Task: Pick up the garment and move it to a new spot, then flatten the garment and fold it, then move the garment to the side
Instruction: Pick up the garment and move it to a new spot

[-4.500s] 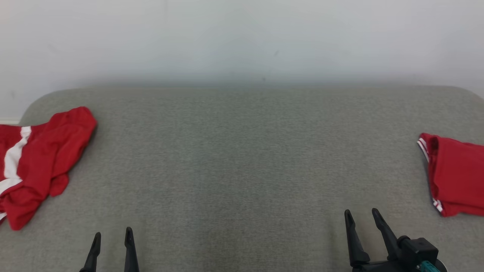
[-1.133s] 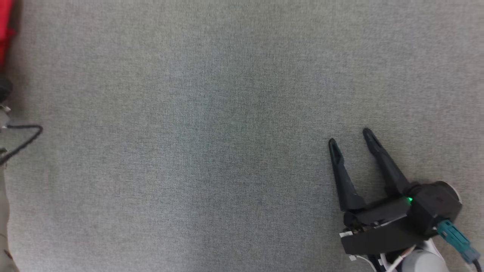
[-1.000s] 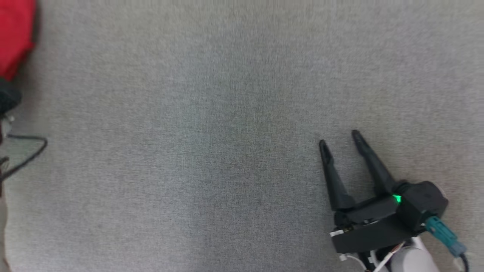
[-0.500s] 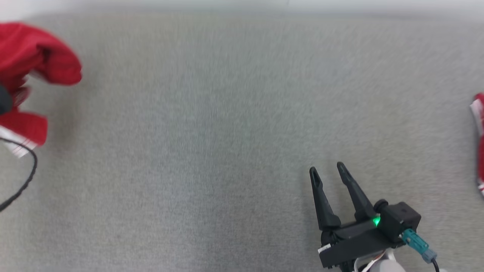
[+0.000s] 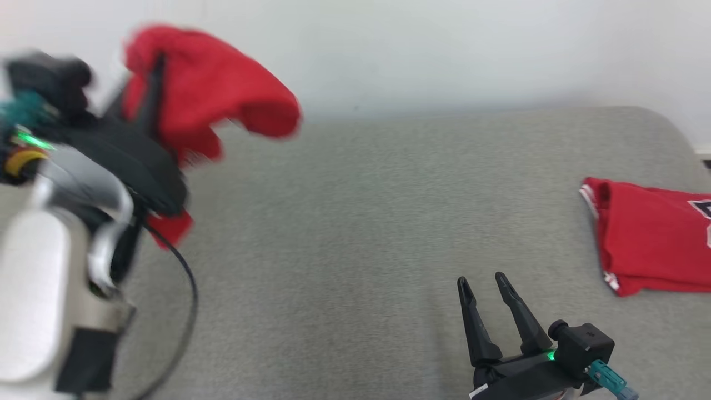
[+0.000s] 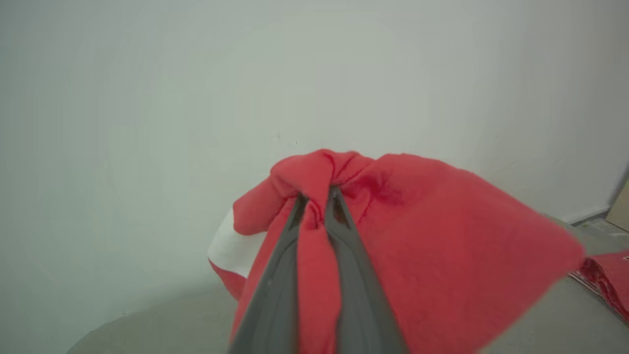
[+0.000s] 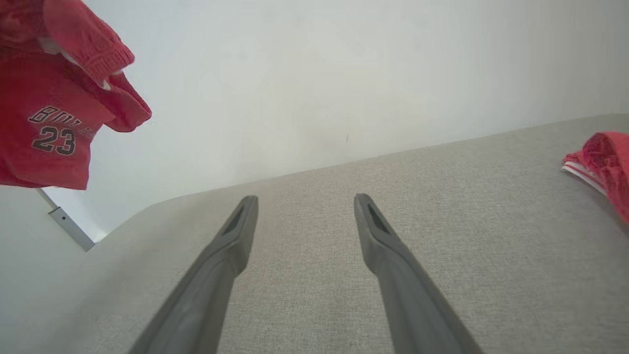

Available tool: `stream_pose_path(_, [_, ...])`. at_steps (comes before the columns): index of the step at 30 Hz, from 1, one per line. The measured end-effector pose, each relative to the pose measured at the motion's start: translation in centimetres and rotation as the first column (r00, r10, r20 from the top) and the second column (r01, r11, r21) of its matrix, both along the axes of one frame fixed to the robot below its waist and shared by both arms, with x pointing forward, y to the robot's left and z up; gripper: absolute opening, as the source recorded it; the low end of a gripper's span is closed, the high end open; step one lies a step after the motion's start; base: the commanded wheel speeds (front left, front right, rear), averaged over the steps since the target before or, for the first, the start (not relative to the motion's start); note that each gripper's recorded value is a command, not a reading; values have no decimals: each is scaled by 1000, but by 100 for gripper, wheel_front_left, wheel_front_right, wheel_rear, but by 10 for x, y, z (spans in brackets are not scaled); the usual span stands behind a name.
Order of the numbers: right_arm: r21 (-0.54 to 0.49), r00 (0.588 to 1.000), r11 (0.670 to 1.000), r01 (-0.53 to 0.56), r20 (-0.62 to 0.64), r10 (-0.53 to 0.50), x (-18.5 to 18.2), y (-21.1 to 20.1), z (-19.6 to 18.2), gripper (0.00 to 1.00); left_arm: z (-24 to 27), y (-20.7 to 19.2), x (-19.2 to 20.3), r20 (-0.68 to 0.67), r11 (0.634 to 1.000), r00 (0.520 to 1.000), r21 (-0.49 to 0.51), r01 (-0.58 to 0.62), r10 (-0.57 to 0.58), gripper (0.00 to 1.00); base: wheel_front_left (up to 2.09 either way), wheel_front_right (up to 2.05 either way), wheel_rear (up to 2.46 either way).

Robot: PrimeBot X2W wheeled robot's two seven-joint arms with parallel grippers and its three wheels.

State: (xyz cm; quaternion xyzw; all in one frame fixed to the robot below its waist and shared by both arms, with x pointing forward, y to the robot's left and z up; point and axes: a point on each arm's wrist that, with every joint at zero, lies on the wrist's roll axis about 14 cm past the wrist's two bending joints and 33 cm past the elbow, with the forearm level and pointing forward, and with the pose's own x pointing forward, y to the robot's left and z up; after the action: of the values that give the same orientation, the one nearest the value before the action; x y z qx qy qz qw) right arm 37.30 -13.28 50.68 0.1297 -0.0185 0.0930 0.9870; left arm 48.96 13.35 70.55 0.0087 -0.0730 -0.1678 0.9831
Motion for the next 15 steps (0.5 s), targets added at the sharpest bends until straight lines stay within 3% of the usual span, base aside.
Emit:
stream_pose_path(6, [-12,995,995,99,9,-99,-20,-32,6,100,-38,-81,-15,-67,983,981,-49,178,-181,0,0,0,0])
stream_pose_path(15, [-23,977,977,213,8,-212,-41,-67,9,100,-107,-184,-28,-229,916,887,-137,378,-401,0,0,0,0])
